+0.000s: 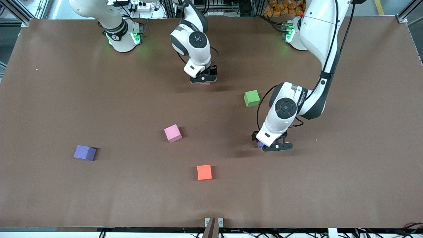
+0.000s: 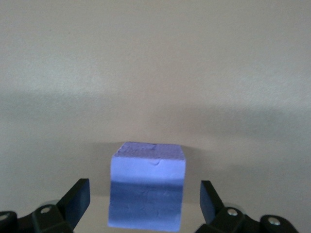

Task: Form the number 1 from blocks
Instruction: 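Place the pink cube by the red cube while the left gripper grasps purple, then grasp the second pink cube with the right gripper while the left lifts purple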

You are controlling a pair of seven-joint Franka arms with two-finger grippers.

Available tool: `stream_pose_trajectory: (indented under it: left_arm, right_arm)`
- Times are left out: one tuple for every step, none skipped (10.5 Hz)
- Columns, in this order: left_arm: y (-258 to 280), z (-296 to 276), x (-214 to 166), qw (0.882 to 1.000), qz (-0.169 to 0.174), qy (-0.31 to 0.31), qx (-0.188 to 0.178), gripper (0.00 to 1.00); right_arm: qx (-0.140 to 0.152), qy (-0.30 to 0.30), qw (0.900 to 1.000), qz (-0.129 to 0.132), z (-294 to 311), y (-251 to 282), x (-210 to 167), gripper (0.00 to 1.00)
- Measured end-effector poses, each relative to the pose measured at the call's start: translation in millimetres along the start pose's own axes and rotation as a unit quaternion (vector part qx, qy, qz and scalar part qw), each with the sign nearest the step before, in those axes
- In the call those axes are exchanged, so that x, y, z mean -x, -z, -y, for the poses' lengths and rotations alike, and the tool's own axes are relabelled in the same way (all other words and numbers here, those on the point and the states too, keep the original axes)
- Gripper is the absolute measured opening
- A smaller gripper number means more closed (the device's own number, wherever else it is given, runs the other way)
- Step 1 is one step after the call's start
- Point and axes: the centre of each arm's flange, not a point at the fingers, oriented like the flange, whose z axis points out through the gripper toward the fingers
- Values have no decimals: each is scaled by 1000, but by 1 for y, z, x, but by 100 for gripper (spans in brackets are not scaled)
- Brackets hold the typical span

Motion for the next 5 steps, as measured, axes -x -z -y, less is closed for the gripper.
stream_pose_trajectory:
  left_arm:
    - [-2, -1, -1, 1000, 0, 0, 0, 100]
    - [-6, -1, -1, 1000, 2, 0, -1, 100]
    - [-11, -1, 0, 1000, 5, -5, -3, 100]
    - [-15, -1, 1, 1000, 8, -12, -5, 100]
    - [-18, -1, 1, 1000, 10, -15, -6, 100]
  right_arm:
    - [-7, -13, 1000, -5, -8, 7, -13, 100]
    - [-18, -31, 999, -12, -18, 21, -32, 100]
    - [-33, -54, 998, -22, -34, 41, -53, 100]
    - [-45, -78, 995, -31, -54, 60, -75, 100]
    - [-48, -85, 994, -44, -78, 74, -97, 100]
